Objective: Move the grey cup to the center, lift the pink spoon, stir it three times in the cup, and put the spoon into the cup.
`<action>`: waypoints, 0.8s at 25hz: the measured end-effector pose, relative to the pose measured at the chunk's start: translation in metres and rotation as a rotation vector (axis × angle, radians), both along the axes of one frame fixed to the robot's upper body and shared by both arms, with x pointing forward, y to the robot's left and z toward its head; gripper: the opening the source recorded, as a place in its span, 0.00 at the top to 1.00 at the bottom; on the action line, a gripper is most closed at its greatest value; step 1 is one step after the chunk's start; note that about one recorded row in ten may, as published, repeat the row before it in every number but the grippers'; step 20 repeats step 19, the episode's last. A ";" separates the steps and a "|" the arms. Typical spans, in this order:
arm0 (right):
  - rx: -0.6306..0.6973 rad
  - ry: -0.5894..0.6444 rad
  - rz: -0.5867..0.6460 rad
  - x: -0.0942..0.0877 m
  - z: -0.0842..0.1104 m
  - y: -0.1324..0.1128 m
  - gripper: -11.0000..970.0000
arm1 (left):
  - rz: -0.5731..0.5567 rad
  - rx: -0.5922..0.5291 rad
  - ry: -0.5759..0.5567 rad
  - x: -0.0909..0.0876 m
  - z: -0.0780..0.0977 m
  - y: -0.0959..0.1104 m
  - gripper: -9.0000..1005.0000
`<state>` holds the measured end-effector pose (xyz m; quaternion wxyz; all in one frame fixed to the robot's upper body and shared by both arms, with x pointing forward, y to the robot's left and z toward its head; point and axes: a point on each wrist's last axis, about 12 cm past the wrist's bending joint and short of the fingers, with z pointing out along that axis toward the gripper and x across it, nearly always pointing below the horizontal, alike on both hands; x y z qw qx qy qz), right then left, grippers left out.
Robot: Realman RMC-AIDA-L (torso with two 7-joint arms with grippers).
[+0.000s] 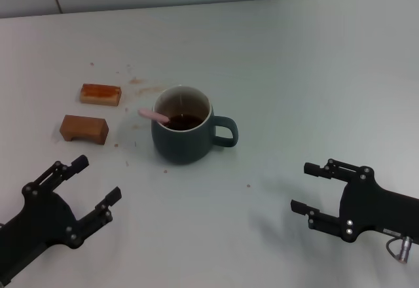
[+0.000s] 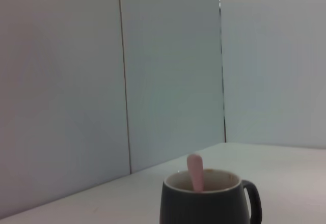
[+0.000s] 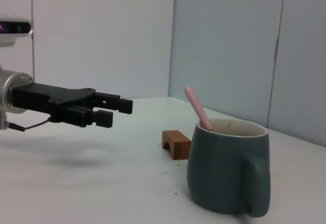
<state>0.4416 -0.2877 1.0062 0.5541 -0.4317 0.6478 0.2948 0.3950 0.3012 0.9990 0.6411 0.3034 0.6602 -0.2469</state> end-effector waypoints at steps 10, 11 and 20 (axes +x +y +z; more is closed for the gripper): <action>0.004 0.004 -0.003 -0.003 -0.001 -0.001 0.31 | -0.017 0.009 0.017 -0.006 -0.002 0.001 0.17; 0.005 0.003 -0.003 -0.004 -0.001 -0.001 0.31 | -0.017 0.009 0.017 -0.006 -0.002 0.001 0.17; 0.009 0.006 -0.004 -0.006 -0.001 -0.001 0.31 | -0.048 0.014 0.019 -0.008 -0.002 -0.001 0.17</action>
